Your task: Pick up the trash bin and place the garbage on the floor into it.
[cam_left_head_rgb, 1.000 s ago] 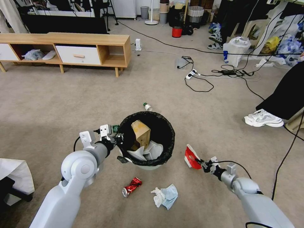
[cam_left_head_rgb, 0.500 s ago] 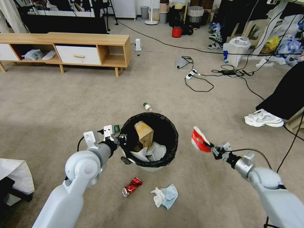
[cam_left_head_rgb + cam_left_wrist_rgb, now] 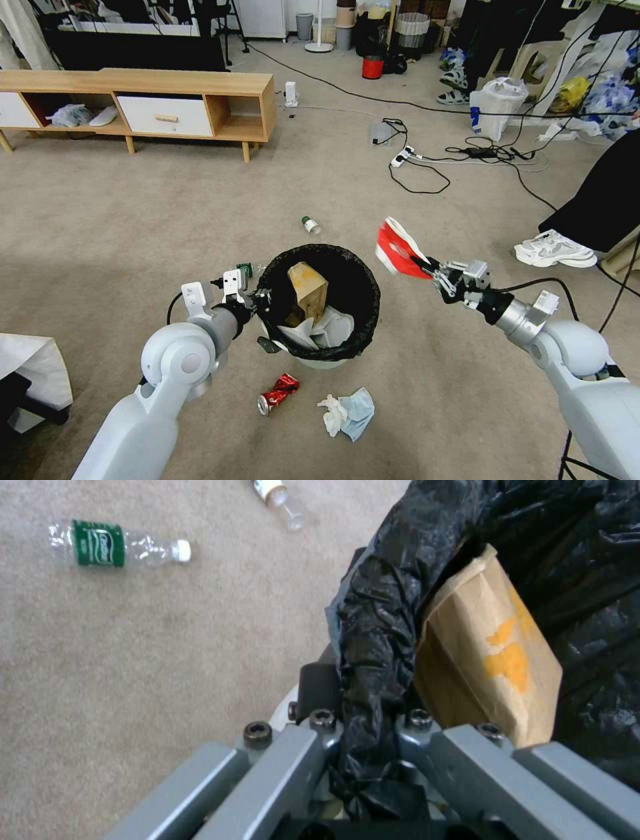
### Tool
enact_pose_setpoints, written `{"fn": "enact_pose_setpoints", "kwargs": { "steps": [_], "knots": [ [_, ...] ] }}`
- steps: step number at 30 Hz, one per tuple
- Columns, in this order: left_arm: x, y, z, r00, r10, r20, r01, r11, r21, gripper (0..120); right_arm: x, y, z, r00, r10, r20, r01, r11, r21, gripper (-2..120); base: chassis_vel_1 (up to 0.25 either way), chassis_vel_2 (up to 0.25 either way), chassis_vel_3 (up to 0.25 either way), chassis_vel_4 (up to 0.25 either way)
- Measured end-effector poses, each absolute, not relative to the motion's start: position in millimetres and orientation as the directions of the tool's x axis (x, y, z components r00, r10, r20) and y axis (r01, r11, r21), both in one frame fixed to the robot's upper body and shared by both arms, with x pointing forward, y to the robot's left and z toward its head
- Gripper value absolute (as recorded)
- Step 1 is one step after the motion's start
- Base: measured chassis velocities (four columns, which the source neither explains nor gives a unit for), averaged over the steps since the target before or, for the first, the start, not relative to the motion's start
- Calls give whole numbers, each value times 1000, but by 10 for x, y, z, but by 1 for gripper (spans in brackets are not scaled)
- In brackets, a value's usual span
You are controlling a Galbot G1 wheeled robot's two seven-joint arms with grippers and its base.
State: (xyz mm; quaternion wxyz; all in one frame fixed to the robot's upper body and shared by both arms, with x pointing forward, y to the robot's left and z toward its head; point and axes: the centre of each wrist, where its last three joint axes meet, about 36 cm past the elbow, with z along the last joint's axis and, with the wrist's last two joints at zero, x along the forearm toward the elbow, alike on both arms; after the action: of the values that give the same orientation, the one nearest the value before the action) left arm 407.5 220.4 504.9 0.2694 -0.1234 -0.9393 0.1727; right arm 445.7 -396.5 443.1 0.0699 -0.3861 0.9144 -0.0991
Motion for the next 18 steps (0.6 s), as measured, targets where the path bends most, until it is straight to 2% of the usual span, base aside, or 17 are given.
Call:
{"fn": "enact_pose_setpoints", "kwargs": {
  "steps": [3, 7, 18],
  "knots": [
    [4025, 2165, 4994, -813, 331, 479, 143, 911, -388, 3, 4385, -3697, 4767, -611, -783, -117, -734, 616, -285, 1, 0, 0, 0, 0],
    [4002, 2108, 4938, -803, 338, 490, 148, 911, -385, 3, 4345, -3621, 4973, -569, -811, -136, -750, 580, -317, 1, 0, 0, 0, 0],
    [4028, 2067, 4872, -796, 338, 502, 143, 911, -388, 3, 4294, -3582, 5237, -521, -841, -145, -766, 535, -356, 1, 0, 0, 0, 0]
  ]
}}
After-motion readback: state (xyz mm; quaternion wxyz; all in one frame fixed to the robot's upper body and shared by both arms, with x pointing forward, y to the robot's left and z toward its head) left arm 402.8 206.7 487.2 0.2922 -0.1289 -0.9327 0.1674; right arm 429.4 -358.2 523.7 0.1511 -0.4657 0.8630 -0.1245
